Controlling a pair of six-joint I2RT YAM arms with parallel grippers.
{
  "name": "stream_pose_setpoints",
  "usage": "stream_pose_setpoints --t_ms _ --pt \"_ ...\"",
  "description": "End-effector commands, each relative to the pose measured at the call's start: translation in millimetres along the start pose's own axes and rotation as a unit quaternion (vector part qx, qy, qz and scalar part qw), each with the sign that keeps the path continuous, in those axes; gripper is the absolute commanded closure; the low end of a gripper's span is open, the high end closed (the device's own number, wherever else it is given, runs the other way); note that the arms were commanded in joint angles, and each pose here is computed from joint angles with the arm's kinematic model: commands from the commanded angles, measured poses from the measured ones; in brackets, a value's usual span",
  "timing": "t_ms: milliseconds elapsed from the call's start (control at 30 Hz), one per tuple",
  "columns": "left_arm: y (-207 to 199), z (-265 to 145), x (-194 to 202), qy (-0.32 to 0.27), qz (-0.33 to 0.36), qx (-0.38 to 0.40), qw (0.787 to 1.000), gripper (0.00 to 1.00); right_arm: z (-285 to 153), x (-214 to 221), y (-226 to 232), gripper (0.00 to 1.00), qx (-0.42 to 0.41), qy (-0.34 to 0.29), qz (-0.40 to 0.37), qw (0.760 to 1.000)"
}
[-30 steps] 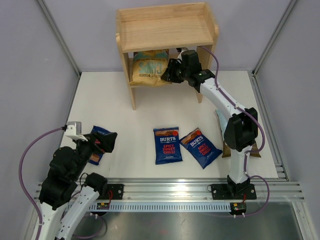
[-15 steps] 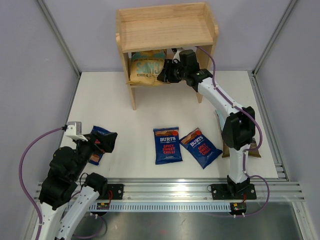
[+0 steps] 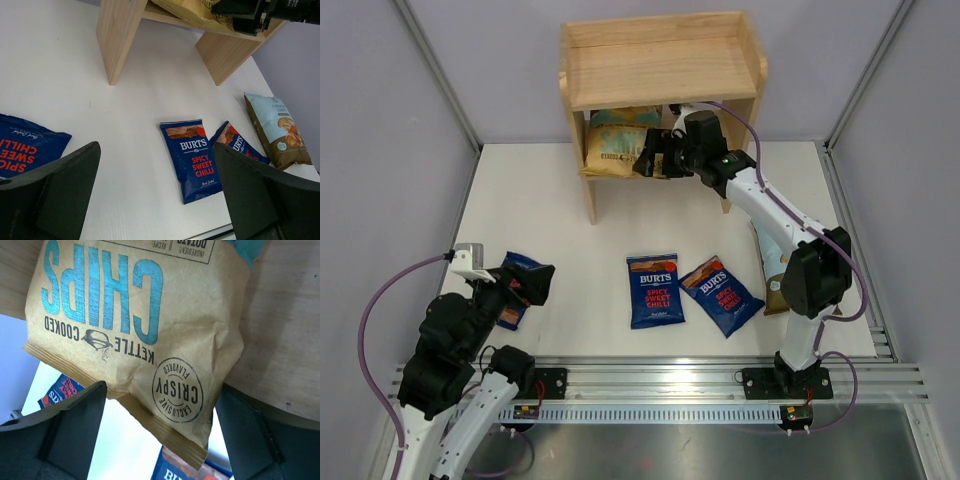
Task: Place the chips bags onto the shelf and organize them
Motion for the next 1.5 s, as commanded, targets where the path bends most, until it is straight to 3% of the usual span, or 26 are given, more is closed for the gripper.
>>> stream_pose_setpoints --t_ms 0,600,800,933,1000,1200,1333,1400,1467 --pt "-2.2 5.5 -4.1 -0.011 0.009 0.013 1.0 0.01 -61.1 -35.4 25.5 0.01 -0.008 -0.102 -0.042 0.994" --pt "-1.6 6.7 -4.1 -0.007 0.009 0.007 1.0 0.01 -103.2 -18.4 32.6 0.01 -0.065 -0.095 0.017 0.993" --pt "-1.0 5.5 -3.8 -0.008 0.008 0.005 1.0 0.01 -124.4 -8.8 32.9 0.01 -0.049 -0.074 0.032 0.996" --pt "-1.3 4.4 -4.8 -0.011 0.007 0.006 1.0 0.01 -147.1 7.3 18.3 0.01 0.013 -0.074 0.038 0.996" --pt "-1.2 3.8 -4.9 -0.013 0.008 0.006 1.0 0.01 -170.1 8.8 10.8 0.0 0.066 -0.13 0.049 0.988" --pt "-1.7 2.2 -6.3 -0.013 0.013 0.011 1.0 0.01 -209.1 52.0 -29.0 0.01 0.149 -0.15 0.071 0.975" --pt "-1.2 2.7 -6.9 -0.006 0.015 0.006 1.0 0.01 -216.7 56.7 -95.3 0.0 0.269 -0.163 0.136 0.939" --pt "-2.0 4.2 -5.8 -0.001 0.016 0.011 1.0 0.01 -216.8 53.0 -117.5 0.01 0.287 -0.15 0.17 0.931" --pt "-3.1 4.4 -6.1 -0.002 0.017 0.018 1.0 0.01 -226.1 42.4 -145.2 0.0 0.337 -0.186 0.199 0.901"
Point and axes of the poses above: each gripper's point midway between its finger pads, its own z axis out along the fingers, its own y axis along the line the jaws close on, x = y × z, the point moved 10 cm from there along -z, back along the fingers, and after that the axes turned 15 degrees about z, right-handed, at the moved point
